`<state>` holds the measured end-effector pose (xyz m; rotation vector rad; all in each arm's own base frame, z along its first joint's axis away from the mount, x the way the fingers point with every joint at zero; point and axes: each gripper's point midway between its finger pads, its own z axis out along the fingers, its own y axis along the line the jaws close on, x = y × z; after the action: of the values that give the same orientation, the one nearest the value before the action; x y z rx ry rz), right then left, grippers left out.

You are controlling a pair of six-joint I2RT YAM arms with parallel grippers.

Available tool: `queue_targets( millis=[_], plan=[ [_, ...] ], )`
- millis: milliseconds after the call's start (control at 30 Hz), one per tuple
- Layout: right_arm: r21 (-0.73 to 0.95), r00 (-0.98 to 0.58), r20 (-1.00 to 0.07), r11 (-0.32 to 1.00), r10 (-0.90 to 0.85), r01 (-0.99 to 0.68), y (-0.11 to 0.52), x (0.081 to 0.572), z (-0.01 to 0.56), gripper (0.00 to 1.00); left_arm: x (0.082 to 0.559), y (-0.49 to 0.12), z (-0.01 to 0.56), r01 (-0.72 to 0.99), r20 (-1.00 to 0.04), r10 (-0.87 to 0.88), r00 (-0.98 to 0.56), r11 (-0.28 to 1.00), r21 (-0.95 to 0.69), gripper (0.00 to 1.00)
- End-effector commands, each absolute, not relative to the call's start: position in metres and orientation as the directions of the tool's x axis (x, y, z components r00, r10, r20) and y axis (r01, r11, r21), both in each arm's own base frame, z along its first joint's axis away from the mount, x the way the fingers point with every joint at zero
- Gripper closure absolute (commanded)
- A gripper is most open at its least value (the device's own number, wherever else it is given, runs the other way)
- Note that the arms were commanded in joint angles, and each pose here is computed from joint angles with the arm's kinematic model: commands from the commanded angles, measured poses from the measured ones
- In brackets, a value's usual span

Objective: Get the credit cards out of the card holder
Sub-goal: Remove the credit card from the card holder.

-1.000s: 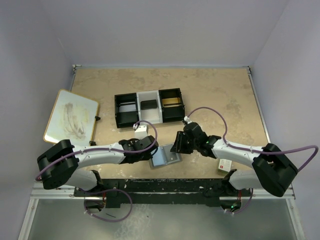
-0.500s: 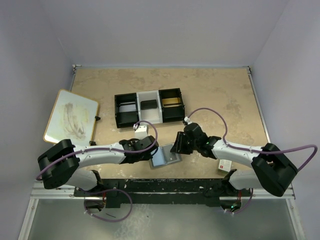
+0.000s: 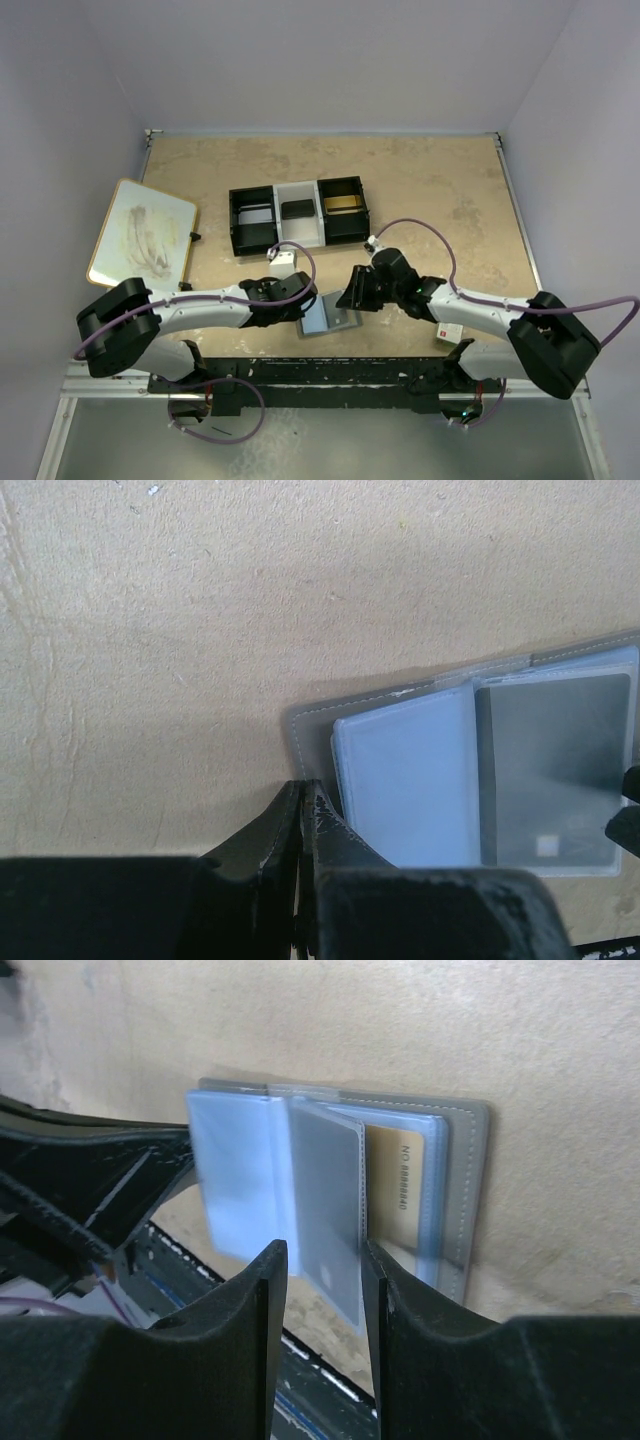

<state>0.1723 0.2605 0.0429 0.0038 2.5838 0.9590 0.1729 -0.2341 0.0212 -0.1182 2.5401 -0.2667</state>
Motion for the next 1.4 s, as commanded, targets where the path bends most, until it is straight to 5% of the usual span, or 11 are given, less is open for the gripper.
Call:
queue_targets(
  millis=[0,1367],
  plan=[
    [0.713,-0.928,-0.346,0.682,0.140,-0.163,0.277,0.169,0.066,0.61,0.181,-0.250,0.034,-0.007,-0.556,-0.155,-0.817,0.966,-0.258,1.00],
    [0.831,-0.941,-0.326,0.502,0.089,-0.240,0.317,0.170,0.085,0.57,0.182,-0.251,0.039,-0.010,-0.561,-0.163,-0.812,0.964,-0.265,1.00]
  ],
)
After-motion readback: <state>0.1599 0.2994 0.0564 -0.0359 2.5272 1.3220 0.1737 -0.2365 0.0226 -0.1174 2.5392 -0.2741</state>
